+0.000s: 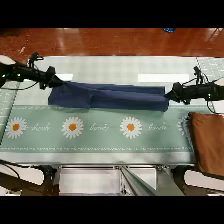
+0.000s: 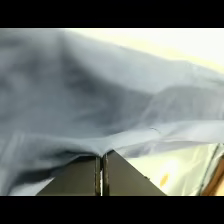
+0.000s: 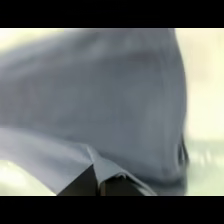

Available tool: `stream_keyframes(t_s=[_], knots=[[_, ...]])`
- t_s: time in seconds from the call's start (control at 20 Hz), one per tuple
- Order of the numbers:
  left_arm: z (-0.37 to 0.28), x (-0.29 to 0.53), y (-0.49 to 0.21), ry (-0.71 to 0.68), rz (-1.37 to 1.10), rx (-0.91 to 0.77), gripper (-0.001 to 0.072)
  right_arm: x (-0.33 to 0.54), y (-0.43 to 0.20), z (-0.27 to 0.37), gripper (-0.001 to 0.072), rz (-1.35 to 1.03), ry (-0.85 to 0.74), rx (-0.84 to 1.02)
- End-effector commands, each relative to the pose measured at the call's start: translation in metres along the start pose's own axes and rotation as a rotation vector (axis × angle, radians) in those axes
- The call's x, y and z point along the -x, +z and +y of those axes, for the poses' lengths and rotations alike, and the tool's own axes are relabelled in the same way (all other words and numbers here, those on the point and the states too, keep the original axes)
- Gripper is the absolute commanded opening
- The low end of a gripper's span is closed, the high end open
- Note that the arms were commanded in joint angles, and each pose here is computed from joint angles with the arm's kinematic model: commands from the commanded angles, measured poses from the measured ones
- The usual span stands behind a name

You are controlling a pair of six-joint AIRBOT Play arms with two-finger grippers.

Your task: Fold the shirts.

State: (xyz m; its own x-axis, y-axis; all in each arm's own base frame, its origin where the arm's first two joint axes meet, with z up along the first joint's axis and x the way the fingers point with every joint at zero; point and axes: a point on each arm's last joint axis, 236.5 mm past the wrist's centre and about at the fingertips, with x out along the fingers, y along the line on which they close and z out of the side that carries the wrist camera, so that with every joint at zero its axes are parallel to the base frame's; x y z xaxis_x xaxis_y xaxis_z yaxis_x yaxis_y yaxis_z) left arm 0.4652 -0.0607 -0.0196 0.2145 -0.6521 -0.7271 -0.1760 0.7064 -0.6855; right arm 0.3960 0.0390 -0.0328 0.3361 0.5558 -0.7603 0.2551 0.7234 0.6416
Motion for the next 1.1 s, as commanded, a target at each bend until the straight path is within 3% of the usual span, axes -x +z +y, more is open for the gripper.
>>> stream_keyframes(t_s=[0.0, 0.2, 0.25, 0.3, 0.35, 0.4, 0.55, 0.7, 0.8, 1.05], knots=[[0.001, -0.026, 0.027, -0.006, 0.029, 0.04, 0.0019, -0.014, 0.029, -0.003, 0.0031, -0.01, 0.014, -0.016], [0.017, -0.043, 0.035, -0.002, 0.041, 0.075, 0.0019, -0.026, 0.053, -0.012, 0.0031, -0.041, 0.008, -0.031], [0.02, -0.046, 0.036, -0.001, 0.041, 0.081, 0.0029, -0.03, 0.056, -0.016, 0.0062, -0.052, 0.006, -0.043], [0.021, -0.047, 0.036, -0.001, 0.044, 0.084, 0.0169, -0.033, 0.06, -0.019, 0.0255, -0.064, 0.0, -0.048], [0.02, -0.045, 0.033, -0.004, 0.059, 0.078, 0.0473, -0.032, 0.062, -0.019, 0.0416, -0.072, -0.001, -0.045], [0.018, -0.035, 0.033, -0.009, 0.07, 0.058, 0.0507, -0.024, 0.065, -0.023, 0.041, -0.082, -0.008, -0.041], [0.051, 0.034, 0.04, 0.15, 0.065, -0.019, 0.0506, 0.026, 0.064, -0.045, 0.041, -0.074, -0.052, -0.066], [0.053, 0.122, 0.067, 0.233, -0.171, -0.041, 0.0506, 0.067, 0.049, -0.083, 0.041, -0.069, -0.147, -0.106], [0.029, 0.16, 0.08, 0.25, -0.35, -0.094, 0.0506, 0.054, 0.037, -0.09, 0.0409, -0.076, -0.125, -0.159], [-0.027, 0.108, 0.0, 0.218, -0.345, -0.295, 0.0506, -0.012, 0.029, -0.076, 0.0409, -0.072, -0.015, -0.206]])
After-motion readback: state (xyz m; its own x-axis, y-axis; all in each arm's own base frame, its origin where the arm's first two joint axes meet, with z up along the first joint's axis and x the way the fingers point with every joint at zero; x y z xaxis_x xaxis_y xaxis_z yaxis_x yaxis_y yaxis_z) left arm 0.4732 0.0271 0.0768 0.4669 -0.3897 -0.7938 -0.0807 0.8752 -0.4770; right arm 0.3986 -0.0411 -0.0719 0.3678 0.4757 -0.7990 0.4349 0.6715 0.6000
